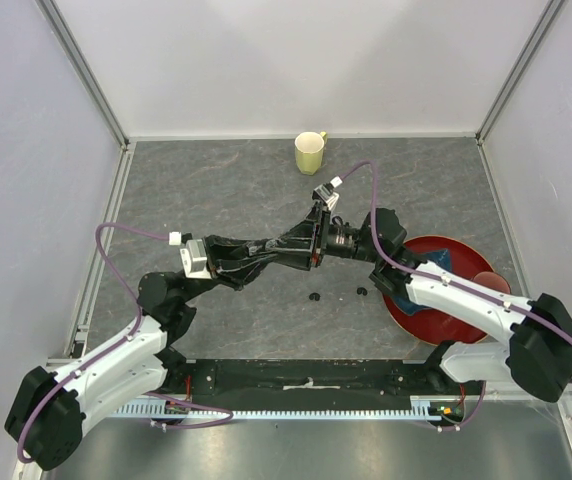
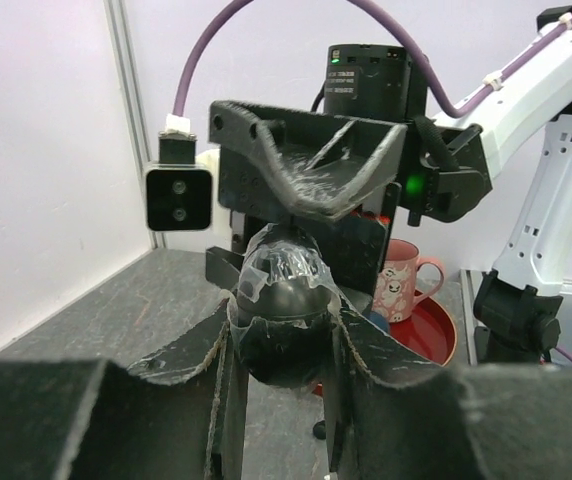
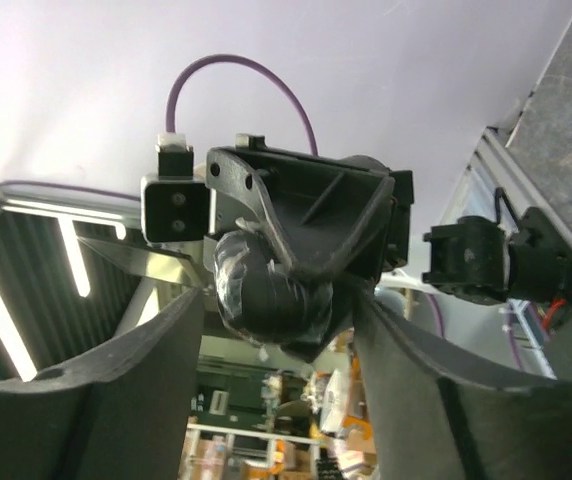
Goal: Insert the wireless bluetooth earbuds into the charging case
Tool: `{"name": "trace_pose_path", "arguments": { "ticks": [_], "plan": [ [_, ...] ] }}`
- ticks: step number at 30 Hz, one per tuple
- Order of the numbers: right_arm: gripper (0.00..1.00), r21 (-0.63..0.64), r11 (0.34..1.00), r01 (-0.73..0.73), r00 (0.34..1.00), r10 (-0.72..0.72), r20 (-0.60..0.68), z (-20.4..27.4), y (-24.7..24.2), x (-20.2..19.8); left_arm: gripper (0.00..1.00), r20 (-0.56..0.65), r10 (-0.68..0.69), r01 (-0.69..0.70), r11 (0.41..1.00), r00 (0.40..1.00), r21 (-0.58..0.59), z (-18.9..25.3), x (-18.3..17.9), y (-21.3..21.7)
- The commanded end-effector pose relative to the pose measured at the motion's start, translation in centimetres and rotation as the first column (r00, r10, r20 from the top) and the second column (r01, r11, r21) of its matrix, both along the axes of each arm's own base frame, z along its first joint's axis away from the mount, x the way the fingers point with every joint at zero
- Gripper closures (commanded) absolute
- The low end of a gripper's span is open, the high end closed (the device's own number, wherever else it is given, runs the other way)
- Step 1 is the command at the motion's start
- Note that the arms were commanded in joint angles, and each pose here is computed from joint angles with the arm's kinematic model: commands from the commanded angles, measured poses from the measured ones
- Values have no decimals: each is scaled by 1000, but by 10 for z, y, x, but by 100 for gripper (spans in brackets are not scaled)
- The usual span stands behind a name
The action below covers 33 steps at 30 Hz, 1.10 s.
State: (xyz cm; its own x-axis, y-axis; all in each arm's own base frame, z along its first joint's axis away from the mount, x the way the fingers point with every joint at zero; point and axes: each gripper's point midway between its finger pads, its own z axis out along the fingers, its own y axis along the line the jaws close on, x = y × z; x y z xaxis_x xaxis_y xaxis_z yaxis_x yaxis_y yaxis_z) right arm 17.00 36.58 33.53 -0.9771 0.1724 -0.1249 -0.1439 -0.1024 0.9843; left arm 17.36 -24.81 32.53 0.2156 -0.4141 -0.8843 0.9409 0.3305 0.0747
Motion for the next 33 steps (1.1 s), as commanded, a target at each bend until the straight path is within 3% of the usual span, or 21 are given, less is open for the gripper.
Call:
{"name": "trace_pose_path", "arguments": {
  "ticks": [1, 2, 3, 5, 7, 10, 15, 33],
  "plan": [
    [28, -18, 997, 73, 986, -69, 152, 15, -8, 2, 98, 29, 64, -63, 997, 998, -39, 9, 5, 9],
    [21, -72, 992, 100, 983, -87, 164, 10, -13, 2, 98, 23, 72, -71, 997, 997, -37, 8, 6, 10],
    [18, -112, 978, 174, 953, -138, 269, 8, -16, 12, 98, 18, 79, -78, 996, 997, -31, 5, 6, 11],
    [14, -191, 953, 234, 924, -157, 348, 12, -26, 15, 98, 6, 91, -91, 995, 996, -34, 3, 8, 13],
    [13, -218, 926, 309, 855, -170, 491, 24, -34, 22, 98, 4, 100, -99, 994, 995, -44, 1, 8, 15],
    [13, -273, 906, 322, 811, -115, 574, 25, -40, 21, 98, -5, 97, -97, 993, 995, -62, 1, 8, 15],
    [13, -365, 881, 301, 813, -37, 581, 9, -36, 22, 98, -9, 60, -61, 996, 998, -68, 4, 6, 10],
    [13, -437, 835, 334, 811, -19, 584, -10, -33, 30, 98, 28, -70, 71, 996, 997, -46, 15, -8, -4]
  ]
}}
